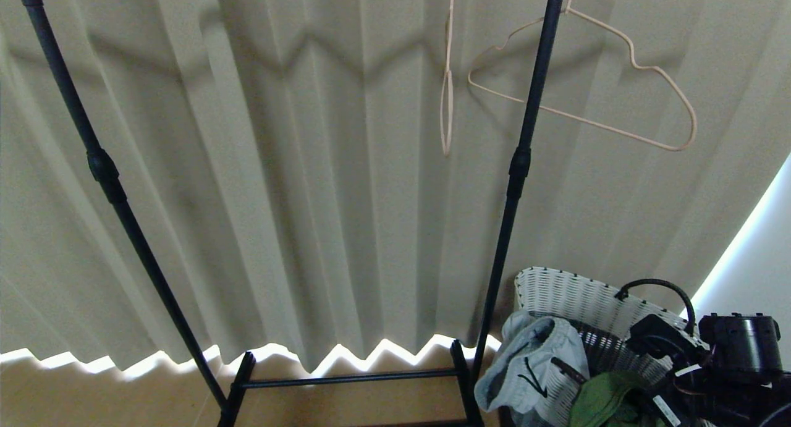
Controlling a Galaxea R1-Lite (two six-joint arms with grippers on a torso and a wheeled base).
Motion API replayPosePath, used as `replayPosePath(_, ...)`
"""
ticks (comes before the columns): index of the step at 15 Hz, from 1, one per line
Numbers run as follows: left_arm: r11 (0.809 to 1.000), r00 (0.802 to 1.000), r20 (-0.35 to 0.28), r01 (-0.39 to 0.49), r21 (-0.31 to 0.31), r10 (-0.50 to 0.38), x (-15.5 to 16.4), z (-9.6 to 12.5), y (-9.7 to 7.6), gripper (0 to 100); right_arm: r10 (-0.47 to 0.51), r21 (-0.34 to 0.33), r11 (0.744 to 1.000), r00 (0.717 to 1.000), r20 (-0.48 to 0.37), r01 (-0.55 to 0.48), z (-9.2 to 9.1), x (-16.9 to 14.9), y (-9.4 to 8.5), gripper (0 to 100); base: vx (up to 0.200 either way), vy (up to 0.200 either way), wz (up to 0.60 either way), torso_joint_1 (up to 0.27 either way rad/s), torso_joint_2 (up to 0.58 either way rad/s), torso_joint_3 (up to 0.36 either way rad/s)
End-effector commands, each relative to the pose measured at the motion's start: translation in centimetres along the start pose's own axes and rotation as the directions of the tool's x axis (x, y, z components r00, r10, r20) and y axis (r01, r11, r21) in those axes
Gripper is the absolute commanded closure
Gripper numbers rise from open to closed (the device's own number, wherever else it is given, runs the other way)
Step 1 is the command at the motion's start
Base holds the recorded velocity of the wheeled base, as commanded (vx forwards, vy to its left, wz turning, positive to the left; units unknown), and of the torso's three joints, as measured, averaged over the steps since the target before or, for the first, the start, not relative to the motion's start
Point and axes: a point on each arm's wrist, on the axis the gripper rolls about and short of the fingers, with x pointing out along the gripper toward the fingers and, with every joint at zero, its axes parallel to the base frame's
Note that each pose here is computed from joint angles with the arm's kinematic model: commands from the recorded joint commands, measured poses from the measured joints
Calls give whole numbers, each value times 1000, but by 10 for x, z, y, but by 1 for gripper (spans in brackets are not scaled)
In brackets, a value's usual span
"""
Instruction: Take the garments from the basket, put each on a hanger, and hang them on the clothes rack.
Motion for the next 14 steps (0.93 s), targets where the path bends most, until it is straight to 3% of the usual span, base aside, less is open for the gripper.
replayPosePath(1,1000,1000,0,-1,0,1,0,0,0,0,6,-1,1000,1000,-14,-6,-3,1,2,100,0,0,0,0,0,0)
replayPosePath(3,1000,1000,0,-1,0,1,0,0,0,0,-1,4,1000,1000,10,1,-2,-5,0,100,0,0,0,0,0,0)
replayPosePath(5,1000,1000,0,-1,0,1,0,0,0,0,-32,20,999,995,97,30,-4,-27,-1,100,0,0,0,0,0,0)
replayPosePath(7,1000,1000,0,2,1,-2,0,0,0,0,-84,96,993,971,224,64,-6,-58,-3,100,0,0,0,0,0,0)
replayPosePath(8,1000,1000,0,4,1,-4,0,0,0,0,-111,166,984,949,296,64,-2,-72,-5,100,0,0,0,0,0,0)
replayPosePath(9,1000,1000,0,4,1,-4,0,0,0,0,-111,166,984,949,296,64,-2,-72,-5,100,-200,0,0,-7,2,7)
replayPosePath(10,1000,1000,0,4,3,-4,0,0,0,0,-159,306,952,888,432,22,3,-99,-8,100,-200,0,0,-7,2,2)
replayPosePath(12,1000,1000,0,4,3,-4,0,0,0,0,-176,338,941,848,501,-4,2,-114,-8,100,-200,0,0,-2,2,-2)
replayPosePath(14,1000,1000,0,4,3,-4,0,0,0,0,-183,331,943,793,581,-25,2,-130,-7,100,-200,0,0,0,0,10)
